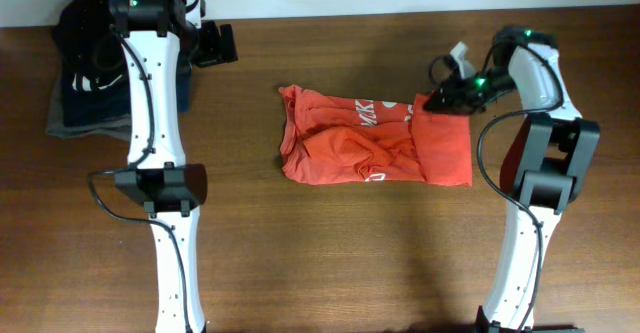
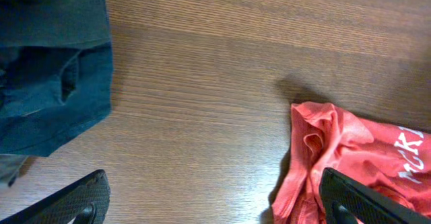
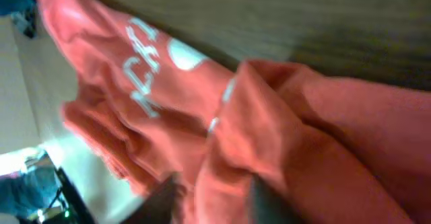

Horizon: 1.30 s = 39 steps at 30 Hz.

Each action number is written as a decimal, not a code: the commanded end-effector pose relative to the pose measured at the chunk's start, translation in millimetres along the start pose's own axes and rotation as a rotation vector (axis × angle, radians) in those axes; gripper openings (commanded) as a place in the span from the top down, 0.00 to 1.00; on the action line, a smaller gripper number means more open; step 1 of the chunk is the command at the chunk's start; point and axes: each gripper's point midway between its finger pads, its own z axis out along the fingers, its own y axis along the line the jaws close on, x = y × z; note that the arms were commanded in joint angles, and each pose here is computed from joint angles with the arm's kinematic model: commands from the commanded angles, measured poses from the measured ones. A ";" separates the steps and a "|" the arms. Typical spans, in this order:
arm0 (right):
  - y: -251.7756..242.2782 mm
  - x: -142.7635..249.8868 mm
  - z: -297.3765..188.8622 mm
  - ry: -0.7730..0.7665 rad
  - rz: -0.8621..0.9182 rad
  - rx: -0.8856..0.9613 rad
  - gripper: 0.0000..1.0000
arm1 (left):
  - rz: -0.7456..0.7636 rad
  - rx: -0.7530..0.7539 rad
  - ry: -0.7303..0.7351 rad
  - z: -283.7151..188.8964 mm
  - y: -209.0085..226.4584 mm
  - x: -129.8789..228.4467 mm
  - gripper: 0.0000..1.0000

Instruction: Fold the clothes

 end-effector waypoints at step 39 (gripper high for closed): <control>9.7 -3.6 -94.2 -0.023 0.047 0.341 0.01 | 0.176 0.556 0.567 136.1 -94.7 146.2 0.01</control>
